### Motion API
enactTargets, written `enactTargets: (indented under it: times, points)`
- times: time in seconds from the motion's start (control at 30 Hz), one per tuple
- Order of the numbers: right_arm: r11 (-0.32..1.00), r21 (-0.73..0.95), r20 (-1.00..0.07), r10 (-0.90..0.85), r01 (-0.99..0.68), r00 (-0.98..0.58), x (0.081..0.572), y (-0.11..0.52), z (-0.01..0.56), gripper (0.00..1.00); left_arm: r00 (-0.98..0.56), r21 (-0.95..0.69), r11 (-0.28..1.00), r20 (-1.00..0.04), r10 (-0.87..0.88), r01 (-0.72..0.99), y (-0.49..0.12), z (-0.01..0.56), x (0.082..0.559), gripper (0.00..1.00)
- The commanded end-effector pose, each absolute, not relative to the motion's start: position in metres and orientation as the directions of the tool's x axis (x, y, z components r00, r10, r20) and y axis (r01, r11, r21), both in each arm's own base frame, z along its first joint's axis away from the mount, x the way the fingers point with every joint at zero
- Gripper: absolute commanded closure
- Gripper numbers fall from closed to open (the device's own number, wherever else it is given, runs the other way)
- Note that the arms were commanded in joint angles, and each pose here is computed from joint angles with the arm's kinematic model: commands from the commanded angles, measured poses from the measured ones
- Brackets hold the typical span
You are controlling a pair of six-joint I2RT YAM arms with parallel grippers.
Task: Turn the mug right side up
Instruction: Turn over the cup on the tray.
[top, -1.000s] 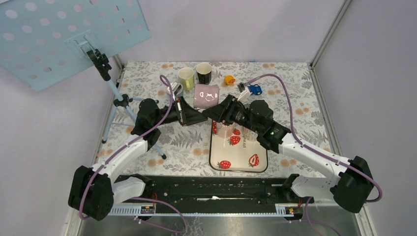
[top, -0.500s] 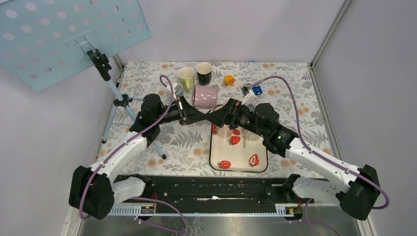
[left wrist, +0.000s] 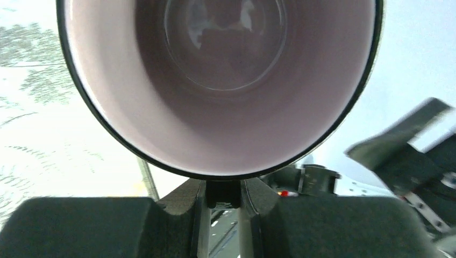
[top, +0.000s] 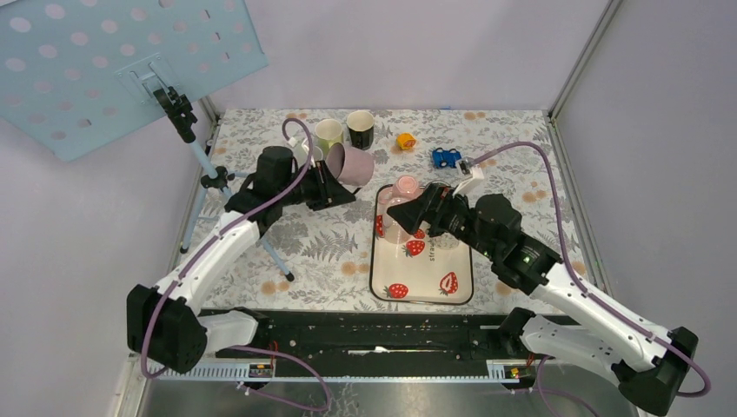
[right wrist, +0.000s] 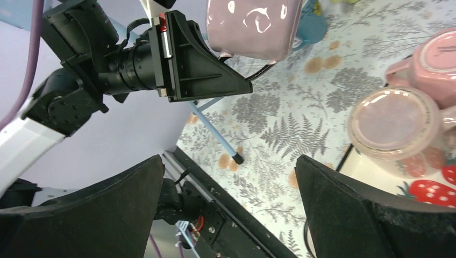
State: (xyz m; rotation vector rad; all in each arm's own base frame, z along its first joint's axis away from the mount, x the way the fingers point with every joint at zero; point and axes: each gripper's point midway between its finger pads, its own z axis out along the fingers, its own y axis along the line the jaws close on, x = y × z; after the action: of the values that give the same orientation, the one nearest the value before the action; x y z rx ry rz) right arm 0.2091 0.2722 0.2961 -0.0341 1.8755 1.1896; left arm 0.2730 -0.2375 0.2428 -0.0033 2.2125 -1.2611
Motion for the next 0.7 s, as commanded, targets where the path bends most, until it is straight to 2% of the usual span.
enactTargets:
  times: [0.0, 0.3, 0.67]
  points:
    - [0.633, 0.633, -0.759, 0.393, -0.446, -0.519, 0.216, 0.251, 0.304, 0.0, -0.766, -0.667, 0.671, -0.601, -0.229, 0.323, -0.23, 0.24, 0.301, 1.0]
    - [0.678, 0.59, -0.791, 0.376, -0.438, -0.483, 0.217, 0.238, 0.305, 0.0, -0.768, -0.422, 0.874, -0.633, -0.094, 0.241, -0.229, 0.205, 0.337, 1.0]
    - [0.713, 0.566, -0.809, 0.383, -0.414, -0.446, 0.217, 0.223, 0.309, 0.0, -0.796, -0.224, 0.961, -0.605, -0.008, 0.16, -0.222, 0.153, 0.381, 1.0]
